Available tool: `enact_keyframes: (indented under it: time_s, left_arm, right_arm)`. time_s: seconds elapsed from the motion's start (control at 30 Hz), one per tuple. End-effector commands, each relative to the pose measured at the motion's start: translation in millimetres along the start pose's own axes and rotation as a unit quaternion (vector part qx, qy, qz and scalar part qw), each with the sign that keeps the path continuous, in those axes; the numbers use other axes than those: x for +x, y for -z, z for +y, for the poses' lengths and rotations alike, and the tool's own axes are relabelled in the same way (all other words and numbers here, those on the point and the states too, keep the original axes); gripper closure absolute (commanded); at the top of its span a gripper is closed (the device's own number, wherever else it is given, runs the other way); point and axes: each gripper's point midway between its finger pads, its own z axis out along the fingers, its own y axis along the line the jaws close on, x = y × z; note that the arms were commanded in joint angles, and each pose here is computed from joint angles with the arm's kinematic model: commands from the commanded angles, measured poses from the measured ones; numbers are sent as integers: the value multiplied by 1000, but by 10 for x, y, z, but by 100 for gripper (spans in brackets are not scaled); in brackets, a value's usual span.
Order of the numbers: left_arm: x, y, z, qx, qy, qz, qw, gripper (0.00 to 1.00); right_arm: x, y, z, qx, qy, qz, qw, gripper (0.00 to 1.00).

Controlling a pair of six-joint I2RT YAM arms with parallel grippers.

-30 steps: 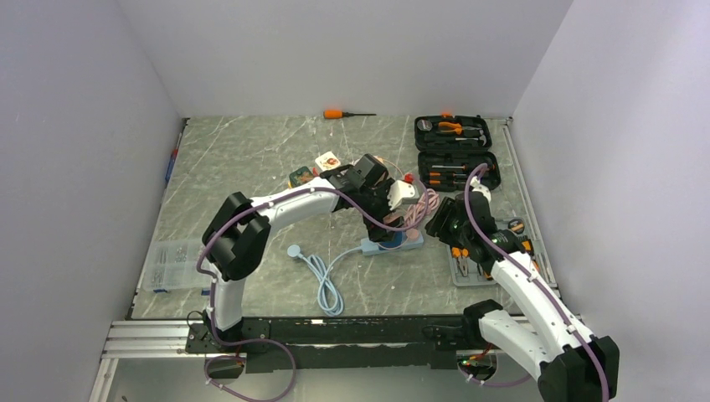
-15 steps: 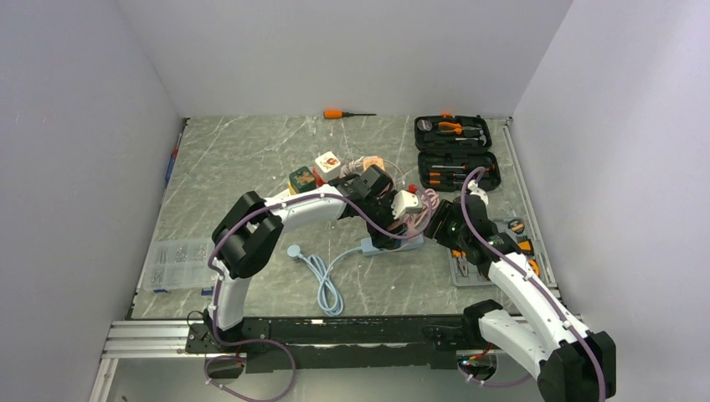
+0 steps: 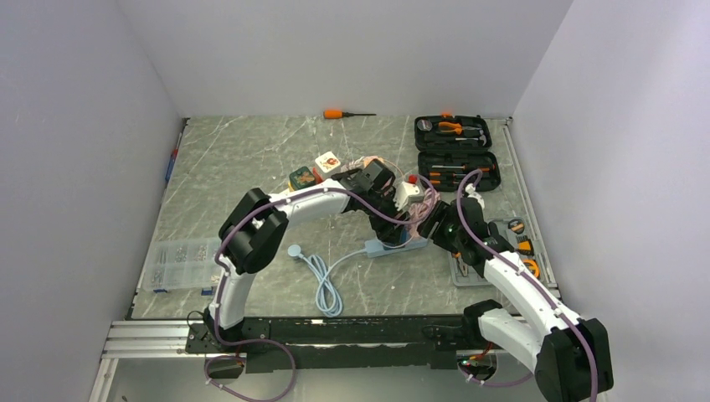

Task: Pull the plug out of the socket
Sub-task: Remove the plug from the socket.

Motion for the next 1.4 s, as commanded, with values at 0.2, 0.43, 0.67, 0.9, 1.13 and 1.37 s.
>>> enact_keyframes:
  time_s: [0.2, 0.43, 0.67, 0.9, 1.13, 1.37]
  left_arm:
    - [-934, 464, -125, 60, 101, -129, 985, 100]
    - [-1079, 606, 2, 56, 162, -156, 973, 100]
    - [-1131, 624, 85, 51, 183, -170, 967, 100]
    - [-1112, 578, 144, 39, 192, -174, 965, 100]
    - [-1125, 452, 181, 30, 212, -180, 960, 100]
    - [-1157, 437, 180, 32, 226, -183, 956, 100]
  right_arm:
    - [-233, 14, 340, -73, -47, -38, 995, 29]
    - [-193, -3, 318, -62, -70, -25, 995, 28]
    - [-138, -95, 318, -58, -91, -11, 994, 28]
    - [-177, -222, 387, -64, -107, -11, 992, 39]
    - [-239, -302, 497, -80, -122, -13, 989, 47]
    - [-277, -324, 484, -76, -120, -23, 990, 60]
